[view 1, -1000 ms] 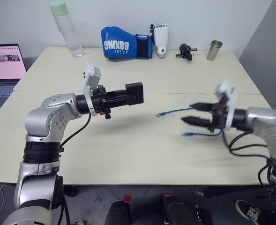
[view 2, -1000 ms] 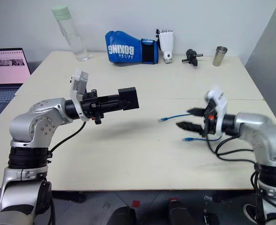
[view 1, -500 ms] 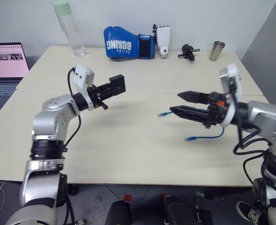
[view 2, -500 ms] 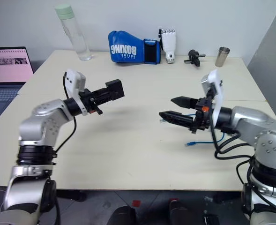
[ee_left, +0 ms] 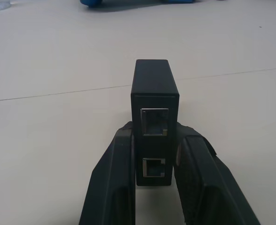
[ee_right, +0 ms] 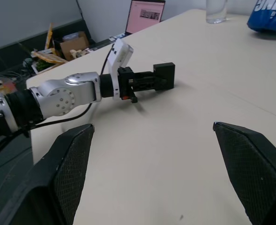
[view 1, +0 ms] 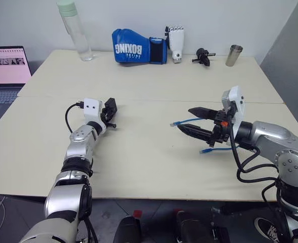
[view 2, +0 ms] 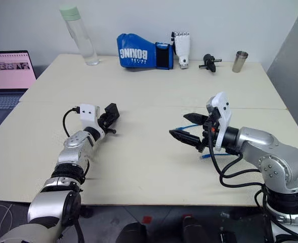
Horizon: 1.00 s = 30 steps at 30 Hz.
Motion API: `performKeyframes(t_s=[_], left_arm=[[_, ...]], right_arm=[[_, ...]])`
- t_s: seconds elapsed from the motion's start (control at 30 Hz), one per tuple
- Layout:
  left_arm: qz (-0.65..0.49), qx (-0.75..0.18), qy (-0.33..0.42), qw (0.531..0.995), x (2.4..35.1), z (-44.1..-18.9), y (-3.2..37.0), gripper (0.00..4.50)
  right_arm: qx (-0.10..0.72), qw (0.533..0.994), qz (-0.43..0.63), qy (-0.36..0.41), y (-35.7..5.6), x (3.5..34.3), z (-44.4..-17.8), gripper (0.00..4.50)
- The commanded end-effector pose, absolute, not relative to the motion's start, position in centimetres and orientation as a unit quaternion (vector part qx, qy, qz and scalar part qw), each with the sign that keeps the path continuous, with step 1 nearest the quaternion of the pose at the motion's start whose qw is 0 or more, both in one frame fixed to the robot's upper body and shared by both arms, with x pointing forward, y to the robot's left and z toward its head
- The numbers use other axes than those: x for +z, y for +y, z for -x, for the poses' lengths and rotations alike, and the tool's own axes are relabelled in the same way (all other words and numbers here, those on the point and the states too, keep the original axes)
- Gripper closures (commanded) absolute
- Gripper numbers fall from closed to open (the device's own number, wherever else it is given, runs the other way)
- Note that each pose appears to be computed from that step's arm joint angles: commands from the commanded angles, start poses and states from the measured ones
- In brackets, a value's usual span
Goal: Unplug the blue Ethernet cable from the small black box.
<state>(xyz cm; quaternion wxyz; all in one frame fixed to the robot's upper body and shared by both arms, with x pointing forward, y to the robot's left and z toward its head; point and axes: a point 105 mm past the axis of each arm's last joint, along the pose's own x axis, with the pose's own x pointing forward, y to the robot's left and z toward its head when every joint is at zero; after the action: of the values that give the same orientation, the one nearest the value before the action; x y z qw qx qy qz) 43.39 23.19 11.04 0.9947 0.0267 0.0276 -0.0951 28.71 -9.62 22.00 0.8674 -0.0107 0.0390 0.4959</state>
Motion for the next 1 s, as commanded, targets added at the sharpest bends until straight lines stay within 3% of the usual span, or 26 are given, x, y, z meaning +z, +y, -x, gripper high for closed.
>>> performKeyframes(t_s=[0.03, 0.27, 0.4, 0.53, 0.7, 0.87, 1.0], left_arm=[[-0.026, -0.099, 0.018, 0.995, 11.5, -43.6, 23.1, 2.55], [-0.030, -0.123, 0.000, 0.992, 13.5, -43.2, 23.7, 1.19], [-0.046, -0.144, -0.004, 0.988, 15.4, -42.4, 24.3, 0.11], [-0.088, -0.186, 0.010, 0.978, 18.1, -40.6, 25.4, 0.04], [-0.155, -0.352, 0.089, 0.919, 21.3, -35.5, 26.0, 0.04], [-0.159, -0.376, 0.121, 0.905, 23.6, -33.9, 27.9, 0.04], [-0.172, -0.383, 0.129, 0.898, 23.3, -33.5, 28.3, 0.04]], right_arm=[[0.494, 0.869, 0.022, 0.017, -9.8, 22.8, -28.7, 0.14], [0.489, 0.871, 0.030, 0.028, -10.2, 22.4, -28.7, 0.14], [0.488, 0.872, 0.032, 0.033, -10.6, 22.4, -28.6, 0.14], [0.482, 0.875, 0.033, 0.042, -11.8, 22.7, -28.4, 0.14], [0.470, 0.877, 0.059, 0.081, -15.1, 23.1, -27.7, 0.14], [0.468, 0.871, 0.077, 0.130, -17.7, 22.4, -26.7, 0.14], [0.469, 0.868, 0.085, 0.140, -18.4, 22.0, -26.5, 0.14]])
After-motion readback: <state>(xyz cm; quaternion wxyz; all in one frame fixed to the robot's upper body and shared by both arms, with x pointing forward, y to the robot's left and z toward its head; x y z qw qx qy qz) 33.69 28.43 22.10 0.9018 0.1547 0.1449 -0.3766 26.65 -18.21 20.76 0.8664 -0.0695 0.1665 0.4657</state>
